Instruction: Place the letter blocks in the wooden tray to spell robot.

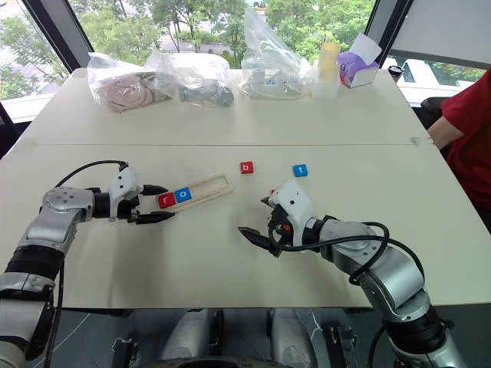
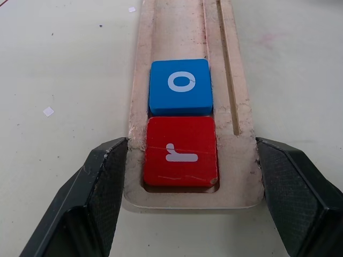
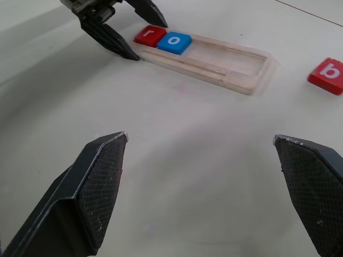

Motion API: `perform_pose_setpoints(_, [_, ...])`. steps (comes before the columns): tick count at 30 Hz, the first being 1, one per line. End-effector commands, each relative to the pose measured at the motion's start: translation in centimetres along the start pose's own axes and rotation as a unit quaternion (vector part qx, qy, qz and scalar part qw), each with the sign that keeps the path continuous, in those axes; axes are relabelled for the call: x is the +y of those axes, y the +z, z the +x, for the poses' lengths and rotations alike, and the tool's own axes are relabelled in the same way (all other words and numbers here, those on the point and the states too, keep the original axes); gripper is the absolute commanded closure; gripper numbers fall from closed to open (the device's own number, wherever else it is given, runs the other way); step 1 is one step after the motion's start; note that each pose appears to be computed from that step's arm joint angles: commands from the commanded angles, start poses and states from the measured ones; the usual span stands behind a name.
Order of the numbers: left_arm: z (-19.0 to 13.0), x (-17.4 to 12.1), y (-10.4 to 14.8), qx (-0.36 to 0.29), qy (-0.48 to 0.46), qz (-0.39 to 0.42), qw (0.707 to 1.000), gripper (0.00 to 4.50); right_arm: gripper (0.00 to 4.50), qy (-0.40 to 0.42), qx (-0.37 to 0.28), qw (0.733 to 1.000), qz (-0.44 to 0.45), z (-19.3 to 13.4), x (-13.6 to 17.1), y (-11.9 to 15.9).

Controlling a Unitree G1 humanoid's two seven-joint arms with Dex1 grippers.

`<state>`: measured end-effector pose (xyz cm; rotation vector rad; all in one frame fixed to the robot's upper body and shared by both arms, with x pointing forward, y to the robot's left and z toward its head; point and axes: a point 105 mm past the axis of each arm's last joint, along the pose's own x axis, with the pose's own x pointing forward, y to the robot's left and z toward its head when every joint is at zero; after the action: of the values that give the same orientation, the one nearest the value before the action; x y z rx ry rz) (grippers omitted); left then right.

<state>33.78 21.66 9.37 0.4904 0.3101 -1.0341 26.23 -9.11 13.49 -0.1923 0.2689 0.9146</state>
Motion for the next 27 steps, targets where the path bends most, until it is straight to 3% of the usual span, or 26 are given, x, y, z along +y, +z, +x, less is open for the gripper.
perform_pose_setpoints(1, [0.1,0.0,0.9,-0.001,-0.005,0.027,1.000,1.39,0.00,-0.044,-0.030,0.999,0.001,-1.2,-1.7,1.0])
perform_pose_setpoints(4, [0.8,-2.2,2.8,-0.008,-0.071,0.089,0.993,1.39,0.00,-0.075,-0.054,0.995,0.020,-2.3,-2.8,0.9])
perform_pose_setpoints(9, [2.4,-5.1,5.6,-0.042,-0.137,0.113,0.983,1.39,0.00,-0.114,-0.061,0.991,0.042,-3.7,-3.9,0.2])
perform_pose_setpoints(18, [4.9,-5.6,3.0,-0.010,-0.157,0.113,0.981,1.39,0.00,-0.138,-0.050,0.989,0.022,-4.0,-4.7,-0.7])
perform_pose_setpoints(20, [4.9,-5.7,3.0,-0.014,-0.163,0.107,0.981,0.34,0.00,-0.137,-0.055,0.989,0.020,-3.9,-4.7,-0.4])
perform_pose_setpoints(21, [4.9,-5.7,3.0,-0.014,-0.162,0.109,0.981,0.02,0.00,-0.136,-0.058,0.989,0.018,-3.8,-4.6,-0.3])
perform_pose_setpoints(27, [3.7,-5.1,4.3,-0.030,-0.135,0.104,0.985,0.02,0.00,-0.126,-0.077,0.989,0.028,-2.2,-4.1,1.0])
